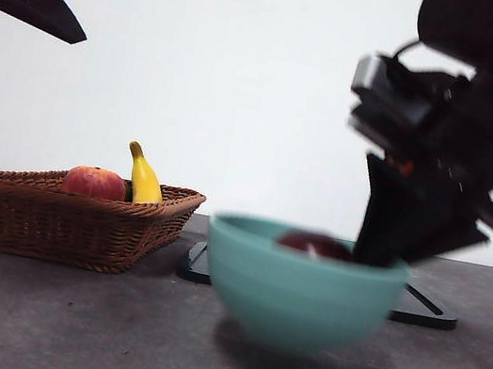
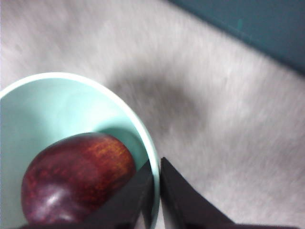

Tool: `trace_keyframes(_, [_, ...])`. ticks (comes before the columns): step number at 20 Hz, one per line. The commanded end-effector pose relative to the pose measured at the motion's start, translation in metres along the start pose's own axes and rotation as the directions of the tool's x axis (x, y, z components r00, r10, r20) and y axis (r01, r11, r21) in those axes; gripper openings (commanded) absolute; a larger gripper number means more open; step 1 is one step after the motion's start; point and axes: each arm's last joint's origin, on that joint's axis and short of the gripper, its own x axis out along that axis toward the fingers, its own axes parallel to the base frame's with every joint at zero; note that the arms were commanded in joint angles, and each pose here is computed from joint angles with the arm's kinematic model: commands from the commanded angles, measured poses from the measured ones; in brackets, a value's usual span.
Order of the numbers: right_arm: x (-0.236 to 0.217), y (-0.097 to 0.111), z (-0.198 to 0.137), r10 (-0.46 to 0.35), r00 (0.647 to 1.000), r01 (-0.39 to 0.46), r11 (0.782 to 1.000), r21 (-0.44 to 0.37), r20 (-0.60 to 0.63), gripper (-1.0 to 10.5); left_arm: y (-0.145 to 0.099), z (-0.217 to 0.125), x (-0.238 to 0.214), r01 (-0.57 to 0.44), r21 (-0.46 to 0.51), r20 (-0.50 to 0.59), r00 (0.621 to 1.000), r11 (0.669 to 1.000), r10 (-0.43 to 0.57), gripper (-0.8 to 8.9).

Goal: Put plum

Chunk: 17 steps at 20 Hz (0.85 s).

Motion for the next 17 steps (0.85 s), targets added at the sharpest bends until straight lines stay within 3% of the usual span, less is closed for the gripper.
trace_keyframes(1, [-0.016, 0.009, 0.023, 0.01, 0.998, -0.01, 1.0, -0.003, 0.056, 0.1, -0.001, 0.003, 0.0, 0.006, 0.02, 0.01, 1.0, 1.0, -0.007, 4.04])
trace_keyframes(4, [-0.032, 0.009, 0.045, 0.001, 0.992, -0.001, 1.0, 0.003, 0.124, 0.1, -0.001, 0.004, 0.0, 0.006, 0.028, 0.019, 1.0, 1.0, -0.006, 4.04])
trace_keyframes(8, [-0.046, -0.007, 0.081, -0.041, 0.982, 0.035, 0.999, 0.037, 0.185, 0.1, -0.001, 0.004, 0.0, 0.006, 0.03, 0.021, 1.0, 1.0, -0.006, 4.04])
trace_keyframes(13, [-0.039, -0.044, 0.125, -0.106, 0.974, 0.088, 0.992, 0.093, 0.2, 0.1, -0.001, 0.004, 0.0, 0.006, 0.03, 0.021, 1.0, 1.0, -0.006, 4.04])
trace_keyframes(17, [-0.014, -0.074, 0.142, -0.134, 0.978, 0.112, 0.984, 0.136, 0.162, 0.1, -0.001, 0.004, 0.0, 0.006, 0.03, 0.021, 1.0, 1.0, -0.006, 4.04])
